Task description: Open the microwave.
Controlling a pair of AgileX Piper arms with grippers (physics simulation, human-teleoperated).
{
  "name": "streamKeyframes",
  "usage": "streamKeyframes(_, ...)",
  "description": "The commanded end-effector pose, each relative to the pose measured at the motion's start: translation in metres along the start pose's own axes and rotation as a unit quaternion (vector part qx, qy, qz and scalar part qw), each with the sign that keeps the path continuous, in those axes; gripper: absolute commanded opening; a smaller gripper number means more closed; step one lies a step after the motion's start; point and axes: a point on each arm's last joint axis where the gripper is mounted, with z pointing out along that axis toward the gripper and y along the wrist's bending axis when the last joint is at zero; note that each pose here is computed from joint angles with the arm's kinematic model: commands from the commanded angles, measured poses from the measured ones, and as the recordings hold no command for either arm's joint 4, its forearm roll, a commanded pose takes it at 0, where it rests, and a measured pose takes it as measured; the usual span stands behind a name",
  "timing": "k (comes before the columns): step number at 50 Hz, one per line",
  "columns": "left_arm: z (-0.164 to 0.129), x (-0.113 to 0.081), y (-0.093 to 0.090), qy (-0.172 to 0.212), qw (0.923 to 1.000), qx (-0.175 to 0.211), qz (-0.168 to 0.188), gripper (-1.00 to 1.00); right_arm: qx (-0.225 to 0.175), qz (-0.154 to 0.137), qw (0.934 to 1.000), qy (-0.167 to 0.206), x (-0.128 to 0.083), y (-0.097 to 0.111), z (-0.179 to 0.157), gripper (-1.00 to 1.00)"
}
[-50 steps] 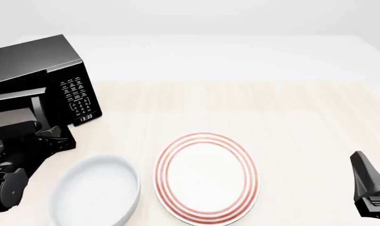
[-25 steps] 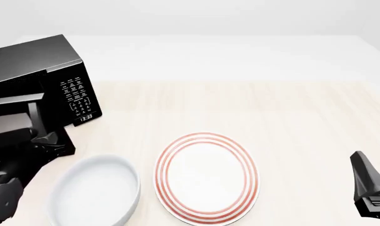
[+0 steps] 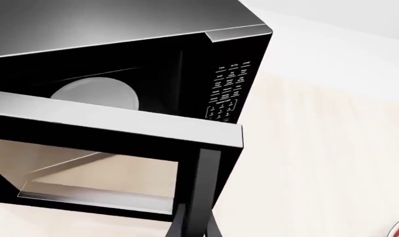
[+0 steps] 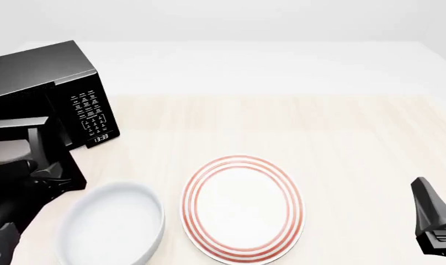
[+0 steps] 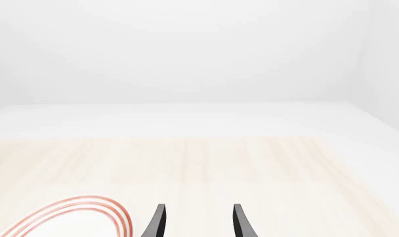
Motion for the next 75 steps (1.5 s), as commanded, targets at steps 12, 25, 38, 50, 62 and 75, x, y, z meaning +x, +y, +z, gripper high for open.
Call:
streamKeyframes(12,-0.014,-0.024,-0.021,-0.076,0.9947,0.068,0.009,-1.00,0.000,0.000,1.0000,0.000,0.000,0.000,0.000,1.00)
streamKeyframes(25,-0.018,-0.020,-0.017,-0.078,0.9949,0.063,0.011,-1.00,0.000,0.000,1.0000,0.000,0.000,0.000,0.000,1.00)
streamKeyframes(38,-0.018,-0.018,-0.017,-0.076,0.9951,0.062,0.009,-1.00,0.000,0.000,1.0000,0.000,0.000,0.000,0.000,1.00)
streamKeyframes(50,-0.015,-0.017,-0.016,-0.069,0.9957,0.061,0.000,1.00,0.000,0.000,1.0000,0.000,0.000,0.000,0.000,1.00)
streamKeyframes(62,-0.016,-0.019,-0.008,-0.071,0.9967,0.039,-0.002,1.00,0.000,0.000,1.0000,0.000,0.000,0.000,0.000,1.00)
streamKeyframes(75,-0.017,-0.018,-0.003,-0.069,0.9973,0.025,-0.005,1.00,0.000,0.000,1.0000,0.000,0.000,0.000,0.000,1.00)
